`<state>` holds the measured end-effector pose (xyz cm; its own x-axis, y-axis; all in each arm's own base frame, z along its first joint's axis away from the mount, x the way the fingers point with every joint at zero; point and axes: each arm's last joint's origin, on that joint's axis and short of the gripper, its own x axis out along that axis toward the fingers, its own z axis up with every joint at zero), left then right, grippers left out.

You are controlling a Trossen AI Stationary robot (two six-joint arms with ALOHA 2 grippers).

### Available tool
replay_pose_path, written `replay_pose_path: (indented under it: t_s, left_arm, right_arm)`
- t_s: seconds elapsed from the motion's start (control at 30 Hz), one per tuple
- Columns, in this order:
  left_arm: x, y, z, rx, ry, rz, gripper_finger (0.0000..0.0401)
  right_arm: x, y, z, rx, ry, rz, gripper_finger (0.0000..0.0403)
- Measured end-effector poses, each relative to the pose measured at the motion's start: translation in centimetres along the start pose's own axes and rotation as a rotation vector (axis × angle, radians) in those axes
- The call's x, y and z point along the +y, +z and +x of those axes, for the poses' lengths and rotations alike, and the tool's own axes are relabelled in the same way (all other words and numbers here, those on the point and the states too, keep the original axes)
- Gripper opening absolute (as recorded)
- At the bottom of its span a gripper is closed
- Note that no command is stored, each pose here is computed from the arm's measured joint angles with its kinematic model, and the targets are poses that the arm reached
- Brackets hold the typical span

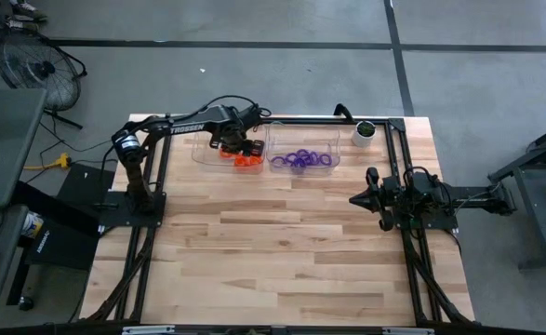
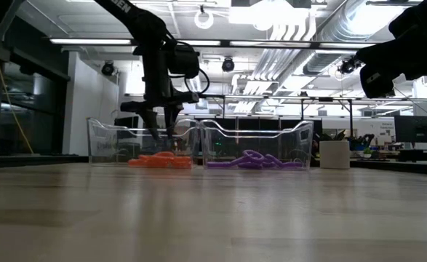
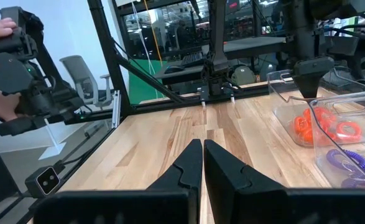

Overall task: Sort spring keychains
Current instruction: Return to Home Position

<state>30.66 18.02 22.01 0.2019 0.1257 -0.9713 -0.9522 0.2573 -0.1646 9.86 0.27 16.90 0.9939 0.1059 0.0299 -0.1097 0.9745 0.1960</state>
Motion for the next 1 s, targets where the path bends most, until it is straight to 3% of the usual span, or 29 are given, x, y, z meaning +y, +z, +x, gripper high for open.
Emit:
replay_pose_path:
  t_s: [0.23, 0.5, 0.8, 1.0]
  left_arm:
    - [0.0, -0.1, -0.6, -0.007, -0.013, 0.042, 0.0131]
    - [0.2, -0.9, -4.8, -0.118, -0.08, 0.124, 0.0021]
    - [-1.6, -5.1, -8.8, -0.224, -0.139, 0.37, 0.0002]
    - [-3.1, -9.9, -9.1, -0.361, -0.386, 0.513, 0.0001]
  right_arm:
    - [0.0, 0.0, 0.0, 0.0, 0.0, 0.0, 0.0012]
    - [0.0, 0.0, 0.0, 0.0, 0.0, 0.0, 0.0012]
    - [0.0, 0.0, 0.0, 0.0, 0.0, 0.0, 0.0012]
    - [0.0, 0.0, 0.0, -0.001, 0.001, 0.0, 0.0012]
